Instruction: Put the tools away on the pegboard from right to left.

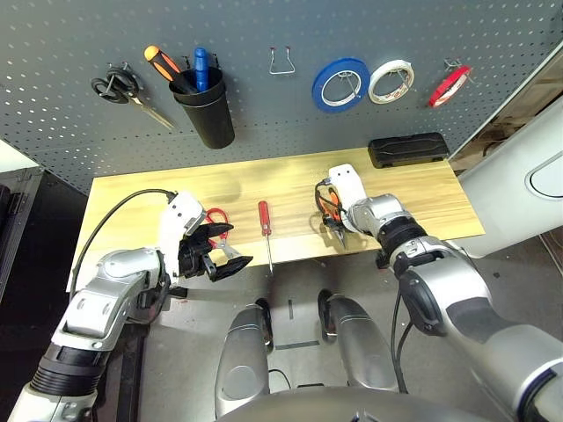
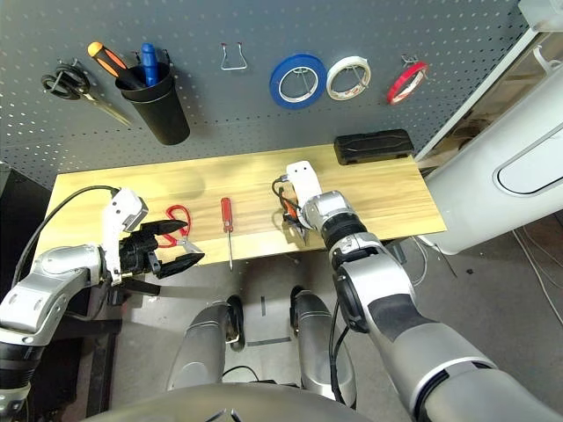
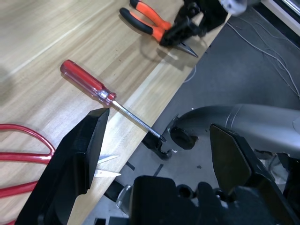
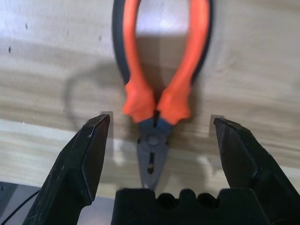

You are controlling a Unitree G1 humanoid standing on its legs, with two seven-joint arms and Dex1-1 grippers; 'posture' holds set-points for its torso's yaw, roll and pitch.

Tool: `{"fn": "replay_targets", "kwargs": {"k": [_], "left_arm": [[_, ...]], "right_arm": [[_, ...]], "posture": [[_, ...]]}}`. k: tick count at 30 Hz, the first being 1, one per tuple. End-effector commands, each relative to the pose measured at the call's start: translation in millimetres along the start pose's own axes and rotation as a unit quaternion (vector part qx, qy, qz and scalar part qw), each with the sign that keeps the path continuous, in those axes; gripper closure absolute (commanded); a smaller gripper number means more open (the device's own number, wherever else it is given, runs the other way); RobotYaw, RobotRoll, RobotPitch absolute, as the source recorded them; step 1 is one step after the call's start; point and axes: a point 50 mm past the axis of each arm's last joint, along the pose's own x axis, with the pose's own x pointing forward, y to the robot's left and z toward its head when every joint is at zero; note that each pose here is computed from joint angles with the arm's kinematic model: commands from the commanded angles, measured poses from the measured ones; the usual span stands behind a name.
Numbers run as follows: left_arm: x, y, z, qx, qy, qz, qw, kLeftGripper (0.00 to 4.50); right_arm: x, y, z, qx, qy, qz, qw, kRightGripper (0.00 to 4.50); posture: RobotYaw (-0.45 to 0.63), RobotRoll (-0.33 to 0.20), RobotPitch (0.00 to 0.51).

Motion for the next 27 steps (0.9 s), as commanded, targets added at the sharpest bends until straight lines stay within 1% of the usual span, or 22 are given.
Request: {"fn": "replay_targets", "kwargs": {"k": [1,4,5,9,10,11,16,21,24,27], "left_arm": [[-2.7,-2.0,-1.0,-0.006,0.0,0.005,1.0,0.0],[-4.4,-2.4,-0.6,-0.005,0.0,0.009,1.0,0.0],[-5.0,-2.6,-0.6,-0.005,0.0,0.011,1.0,0.0],[-7.6,-1.8,0.0,-0.003,-0.002,0.019,1.0,0.0],[-8.8,-1.0,0.5,-0.003,-0.004,0.022,1.0,0.0],[-9.6,-0.4,1.2,-0.001,-0.008,0.024,1.0,0.0],[-13.0,3.4,7.0,-0.004,-0.037,0.035,0.999,0.0],[-16.9,8.4,13.1,-0.001,-0.059,0.044,0.997,0.0],[-22.5,11.8,21.3,-0.001,-0.084,0.047,0.995,0.0],[-28.2,15.6,25.9,0.0,-0.094,0.05,0.994,0.0]], "right_arm": [[2.5,1.6,-2.0,0.005,0.0,0.002,1.0,0.64],[4.3,0.6,-4.7,0.013,-0.001,0.0,1.0,1.63],[4.9,0.0,-6.1,0.015,0.0,0.0,1.0,2.04],[6.3,-2.3,-8.2,0.012,-0.005,-0.006,1.0,3.47],[6.5,-2.8,-7.8,0.01,-0.009,-0.006,1.0,3.68],[6.3,-3.4,-6.6,0.007,-0.015,-0.005,1.0,3.74],[2.4,-10.8,2.6,-0.021,-0.043,0.0,0.999,3.74],[-7.4,-21.8,15.1,-0.031,-0.076,0.019,0.996,3.74],[-23.1,-28.5,24.9,-0.043,-0.116,0.04,0.992,3.74],[-42.5,-30.6,27.6,-0.061,-0.146,0.058,0.986,3.74]], "posture": [[0.06,0.0,0.245],[0.07,0.0,0.24],[0.08,0.0,0.237],[0.09,0.0,0.228],[0.1,0.0,0.224],[0.1,0.0,0.219],[0.09,0.0,0.193],[0.08,0.0,0.173],[0.07,0.0,0.165],[0.06,0.0,0.153]]}}
